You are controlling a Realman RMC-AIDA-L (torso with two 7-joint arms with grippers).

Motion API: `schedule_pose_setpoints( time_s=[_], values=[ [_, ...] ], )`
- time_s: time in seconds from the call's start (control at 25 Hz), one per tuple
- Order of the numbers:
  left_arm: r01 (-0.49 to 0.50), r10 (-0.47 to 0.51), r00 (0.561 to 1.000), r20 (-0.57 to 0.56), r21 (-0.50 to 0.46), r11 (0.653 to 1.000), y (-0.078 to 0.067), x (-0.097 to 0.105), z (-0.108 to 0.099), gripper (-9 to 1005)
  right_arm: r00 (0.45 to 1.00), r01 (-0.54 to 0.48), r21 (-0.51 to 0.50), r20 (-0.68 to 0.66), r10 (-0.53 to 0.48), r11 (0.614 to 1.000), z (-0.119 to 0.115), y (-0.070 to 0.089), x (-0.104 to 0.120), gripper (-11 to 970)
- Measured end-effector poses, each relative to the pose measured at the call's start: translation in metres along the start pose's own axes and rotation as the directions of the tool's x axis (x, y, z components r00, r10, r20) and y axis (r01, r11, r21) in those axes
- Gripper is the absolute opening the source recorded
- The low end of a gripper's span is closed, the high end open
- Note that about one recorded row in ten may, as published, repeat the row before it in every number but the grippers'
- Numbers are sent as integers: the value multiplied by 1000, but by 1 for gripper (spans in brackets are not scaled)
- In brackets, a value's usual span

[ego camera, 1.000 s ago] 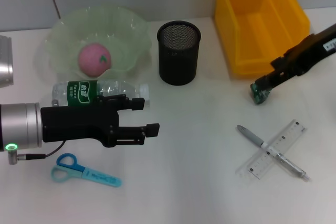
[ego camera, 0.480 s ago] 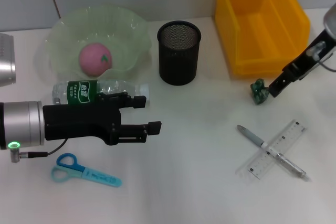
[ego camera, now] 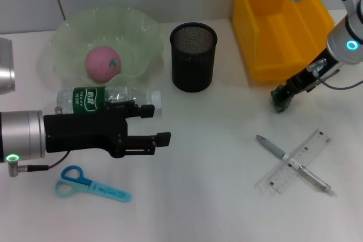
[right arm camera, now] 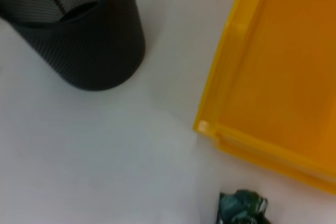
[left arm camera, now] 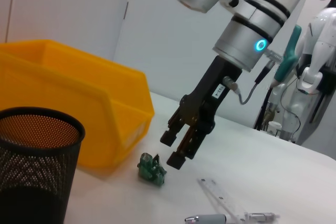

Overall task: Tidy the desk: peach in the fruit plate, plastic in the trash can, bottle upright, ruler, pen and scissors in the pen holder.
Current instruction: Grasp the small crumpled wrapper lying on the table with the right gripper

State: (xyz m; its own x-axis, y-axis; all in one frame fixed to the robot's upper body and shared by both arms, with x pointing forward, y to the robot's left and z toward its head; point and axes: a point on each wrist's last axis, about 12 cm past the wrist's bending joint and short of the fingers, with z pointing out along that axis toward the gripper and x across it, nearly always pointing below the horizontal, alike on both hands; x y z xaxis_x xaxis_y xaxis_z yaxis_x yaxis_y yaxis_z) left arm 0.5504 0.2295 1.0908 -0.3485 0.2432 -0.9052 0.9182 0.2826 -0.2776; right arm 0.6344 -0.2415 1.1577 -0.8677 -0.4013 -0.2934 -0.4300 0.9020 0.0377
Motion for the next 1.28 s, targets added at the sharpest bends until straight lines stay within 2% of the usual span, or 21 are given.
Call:
schedule_pose_setpoints(
  time_s=[0.48, 1.2, 1.28],
  values=[
    [-5, 5, 1000, -17, 5, 1000, 0, 1, 0, 815, 999, -16, 9, 28, 16, 1000, 25, 2, 1, 805],
    [-3, 3, 1000, -14, -4, 1000, 1, 1, -3, 814, 999, -9, 19, 50, 8, 1000, 37, 3, 0, 804],
    [-3, 3, 1000, -13, -4, 1000, 1, 1, -3, 814, 998, -14, 5, 59, 14, 1000, 37, 4, 0, 766]
  ],
)
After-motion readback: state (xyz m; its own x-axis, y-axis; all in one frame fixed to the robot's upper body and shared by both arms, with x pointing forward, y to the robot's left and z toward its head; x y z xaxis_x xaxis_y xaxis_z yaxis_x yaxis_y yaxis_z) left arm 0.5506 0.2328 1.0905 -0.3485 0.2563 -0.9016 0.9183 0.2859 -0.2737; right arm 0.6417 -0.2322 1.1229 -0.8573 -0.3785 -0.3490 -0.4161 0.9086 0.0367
